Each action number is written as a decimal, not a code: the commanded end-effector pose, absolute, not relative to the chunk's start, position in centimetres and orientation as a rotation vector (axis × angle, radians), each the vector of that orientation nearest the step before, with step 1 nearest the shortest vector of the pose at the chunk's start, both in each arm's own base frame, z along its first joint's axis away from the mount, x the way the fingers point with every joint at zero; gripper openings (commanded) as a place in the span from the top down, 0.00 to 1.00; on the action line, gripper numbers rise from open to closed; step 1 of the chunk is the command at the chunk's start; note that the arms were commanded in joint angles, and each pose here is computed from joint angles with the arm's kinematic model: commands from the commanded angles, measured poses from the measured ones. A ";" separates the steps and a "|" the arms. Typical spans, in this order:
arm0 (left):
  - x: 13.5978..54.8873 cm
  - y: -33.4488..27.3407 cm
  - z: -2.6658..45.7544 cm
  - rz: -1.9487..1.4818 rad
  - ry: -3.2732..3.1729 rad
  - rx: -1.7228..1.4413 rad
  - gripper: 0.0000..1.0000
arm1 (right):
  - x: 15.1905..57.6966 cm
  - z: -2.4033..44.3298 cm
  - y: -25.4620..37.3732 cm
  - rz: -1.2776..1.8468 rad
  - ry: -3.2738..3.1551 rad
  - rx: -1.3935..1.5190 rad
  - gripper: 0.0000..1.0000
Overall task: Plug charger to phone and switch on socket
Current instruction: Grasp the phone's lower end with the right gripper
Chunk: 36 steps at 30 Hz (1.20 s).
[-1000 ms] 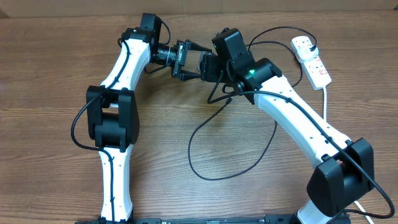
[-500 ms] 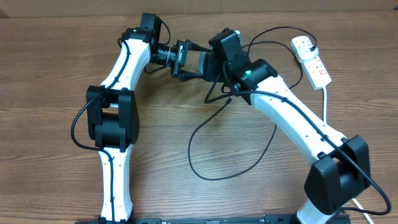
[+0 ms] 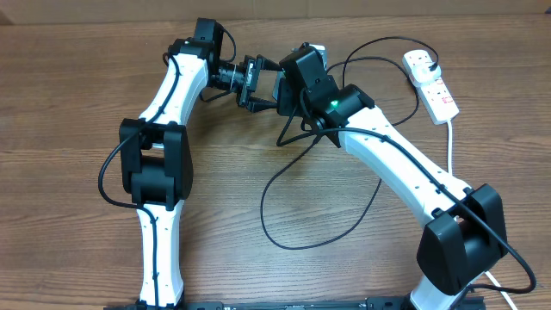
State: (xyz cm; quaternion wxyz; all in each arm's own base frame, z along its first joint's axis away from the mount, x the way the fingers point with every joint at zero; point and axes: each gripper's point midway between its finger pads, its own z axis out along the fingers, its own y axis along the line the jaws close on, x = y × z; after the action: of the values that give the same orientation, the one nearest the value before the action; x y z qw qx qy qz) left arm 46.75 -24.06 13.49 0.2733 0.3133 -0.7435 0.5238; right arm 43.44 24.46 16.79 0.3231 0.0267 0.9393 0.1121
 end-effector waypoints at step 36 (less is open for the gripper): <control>47.0 -24.3 14.8 1.454 -1.985 0.804 0.29 | 44.4 17.8 24.7 0.305 2.422 0.086 0.77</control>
State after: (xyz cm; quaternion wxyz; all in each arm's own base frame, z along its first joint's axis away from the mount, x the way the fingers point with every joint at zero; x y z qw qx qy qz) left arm 46.75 -24.06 13.49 0.2732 0.3132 -0.7435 0.5239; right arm 43.79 24.64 17.12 0.3317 0.0277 0.9357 0.1168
